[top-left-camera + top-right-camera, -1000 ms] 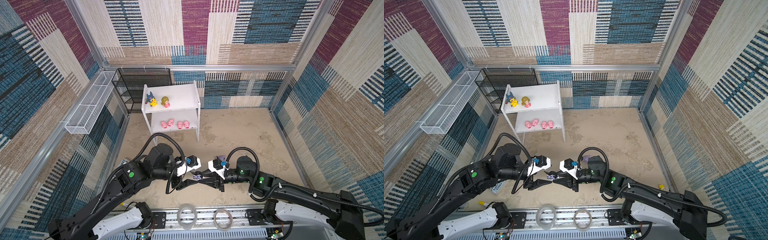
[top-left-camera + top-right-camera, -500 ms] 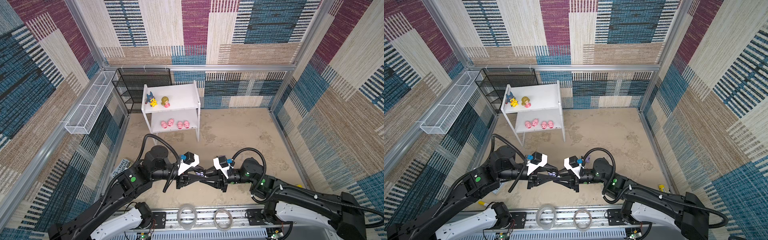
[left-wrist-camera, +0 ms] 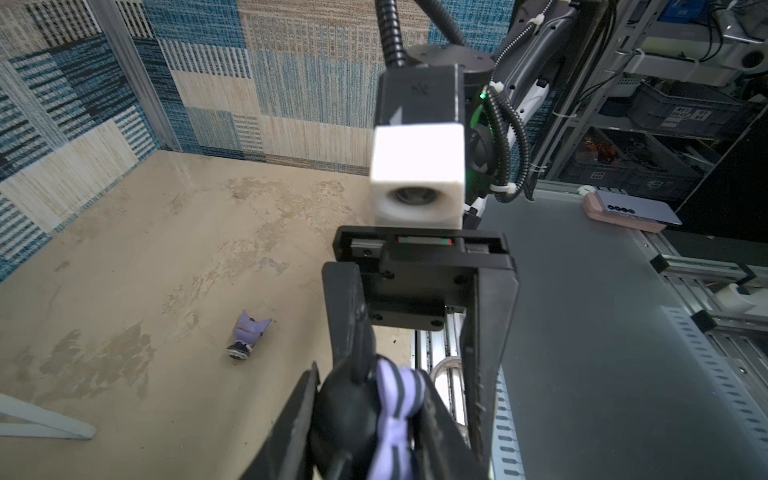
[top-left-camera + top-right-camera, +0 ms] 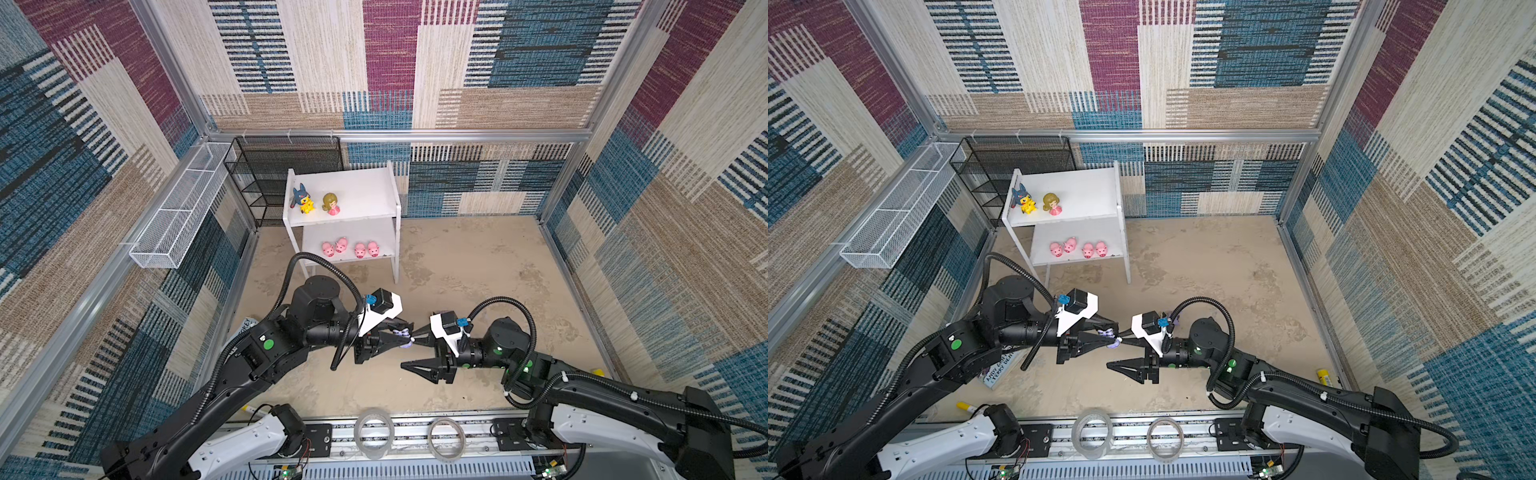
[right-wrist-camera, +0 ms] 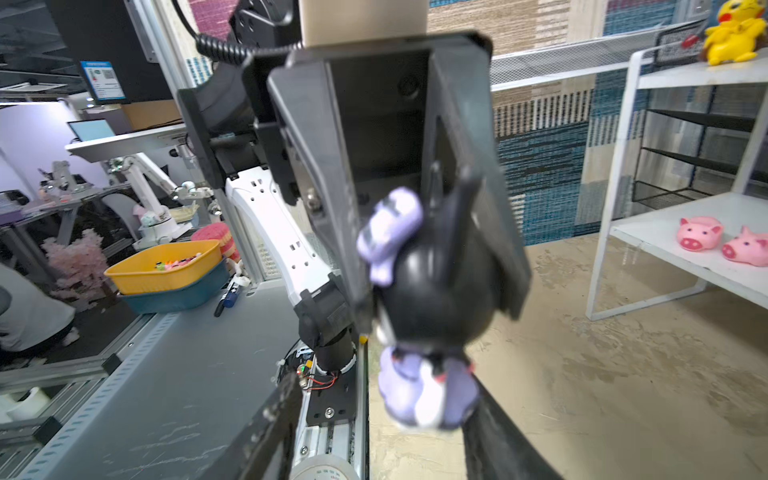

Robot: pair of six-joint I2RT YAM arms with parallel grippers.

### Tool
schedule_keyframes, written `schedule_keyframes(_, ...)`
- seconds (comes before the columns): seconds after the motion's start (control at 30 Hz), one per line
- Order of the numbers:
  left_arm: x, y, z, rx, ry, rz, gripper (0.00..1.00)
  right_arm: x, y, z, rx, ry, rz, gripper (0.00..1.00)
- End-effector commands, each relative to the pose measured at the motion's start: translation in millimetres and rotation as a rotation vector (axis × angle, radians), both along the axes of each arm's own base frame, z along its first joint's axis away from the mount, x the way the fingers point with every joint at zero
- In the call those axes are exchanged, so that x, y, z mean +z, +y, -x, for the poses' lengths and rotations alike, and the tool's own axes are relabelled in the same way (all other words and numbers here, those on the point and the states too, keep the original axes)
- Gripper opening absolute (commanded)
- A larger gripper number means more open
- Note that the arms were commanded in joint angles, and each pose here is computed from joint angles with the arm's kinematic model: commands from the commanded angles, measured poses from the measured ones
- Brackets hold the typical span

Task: Place and organize the plastic toys onto the shelf

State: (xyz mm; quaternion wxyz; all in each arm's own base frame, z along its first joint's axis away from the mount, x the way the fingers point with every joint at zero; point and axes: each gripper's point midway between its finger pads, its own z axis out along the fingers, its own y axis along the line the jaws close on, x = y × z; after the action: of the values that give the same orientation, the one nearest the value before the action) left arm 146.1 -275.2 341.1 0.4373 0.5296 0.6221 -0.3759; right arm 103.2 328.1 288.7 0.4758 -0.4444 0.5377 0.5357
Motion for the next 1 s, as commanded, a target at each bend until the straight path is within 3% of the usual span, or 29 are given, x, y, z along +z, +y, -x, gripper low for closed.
schedule_keyframes(0.0,6.3,7.1,-24.3,0.040,-0.077,-0.062,0.26,-0.8,-2.6,-1.6,-0.021,-0.010,-0.005,0.69)
schedule_keyframes(0.17,32.5,16.9,-85.4,0.176,-0.157,-0.105,0.26,-5.6,-10.4,-3.2,-0.057,-0.027,0.009,0.74)
schedule_keyframes(0.43,59.0,30.2,-169.1,0.312,-0.168,-0.111,0.25,-9.6,-25.5,-4.7,-0.116,-0.043,0.014,0.76)
schedule_keyframes(0.6,69.4,43.6,-203.6,0.343,-0.192,-0.127,0.25,-10.9,-30.8,-4.3,-0.132,-0.047,0.008,0.76)
schedule_keyframes(0.97,83.0,61.1,-246.9,0.380,-0.237,-0.152,0.25,-9.8,-30.9,-6.0,-0.141,-0.045,0.005,0.76)
